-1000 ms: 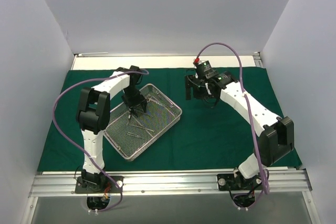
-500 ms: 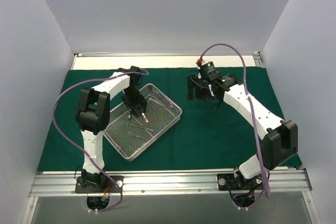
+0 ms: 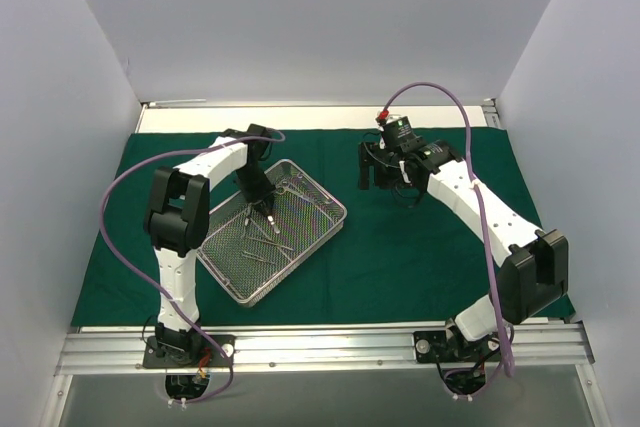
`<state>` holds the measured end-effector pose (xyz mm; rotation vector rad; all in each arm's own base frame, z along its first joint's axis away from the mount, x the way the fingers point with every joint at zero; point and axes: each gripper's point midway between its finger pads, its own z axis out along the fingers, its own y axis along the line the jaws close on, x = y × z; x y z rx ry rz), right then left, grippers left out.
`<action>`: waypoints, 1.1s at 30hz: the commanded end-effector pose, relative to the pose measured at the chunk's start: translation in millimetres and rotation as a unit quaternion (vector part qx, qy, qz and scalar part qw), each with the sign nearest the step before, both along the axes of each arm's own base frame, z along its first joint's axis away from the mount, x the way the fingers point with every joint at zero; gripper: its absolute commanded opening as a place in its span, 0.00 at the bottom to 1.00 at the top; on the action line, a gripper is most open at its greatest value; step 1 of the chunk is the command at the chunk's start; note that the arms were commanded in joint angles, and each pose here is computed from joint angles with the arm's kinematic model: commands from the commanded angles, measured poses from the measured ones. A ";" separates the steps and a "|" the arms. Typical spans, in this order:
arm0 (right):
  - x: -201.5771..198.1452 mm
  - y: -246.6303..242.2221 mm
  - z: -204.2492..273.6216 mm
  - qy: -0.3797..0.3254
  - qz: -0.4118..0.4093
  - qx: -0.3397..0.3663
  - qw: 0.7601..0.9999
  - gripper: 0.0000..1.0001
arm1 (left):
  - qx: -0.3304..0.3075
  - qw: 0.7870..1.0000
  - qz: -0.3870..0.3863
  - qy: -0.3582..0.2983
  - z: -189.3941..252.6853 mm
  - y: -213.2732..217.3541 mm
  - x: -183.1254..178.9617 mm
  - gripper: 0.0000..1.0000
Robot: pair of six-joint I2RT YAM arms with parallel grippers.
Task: Open and lay out the surgical kit
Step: Pick up the medical item from the container, then place the medical item in the surgical kit.
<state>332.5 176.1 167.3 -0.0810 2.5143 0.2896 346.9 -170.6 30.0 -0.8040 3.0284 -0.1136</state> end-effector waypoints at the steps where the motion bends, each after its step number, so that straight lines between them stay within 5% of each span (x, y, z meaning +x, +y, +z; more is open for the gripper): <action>1: 2.0 -0.1 14.8 -0.015 0.000 0.009 1.000 0.72 | -0.006 0.998 -0.019 -0.052 17.3 -2.7 22.5 0.21; 4: 7.3 3.0 16.9 -0.016 0.002 0.011 1.000 0.72 | -0.014 0.997 -0.033 -0.062 25.6 -3.9 23.7 0.03; 13: 19.6 22.1 34.8 -0.019 0.057 0.024 0.998 0.72 | -0.114 0.970 -0.169 -0.131 97.5 -37.3 22.3 0.02; 20: 13.2 70.7 64.9 -0.040 0.171 0.128 0.976 0.70 | -0.279 0.891 -0.261 -0.245 166.5 -92.6 22.2 0.02; 33: 9.3 106.6 79.9 -0.006 0.204 0.229 0.952 0.57 | -0.393 0.806 -0.327 -0.298 216.9 -144.2 9.8 0.02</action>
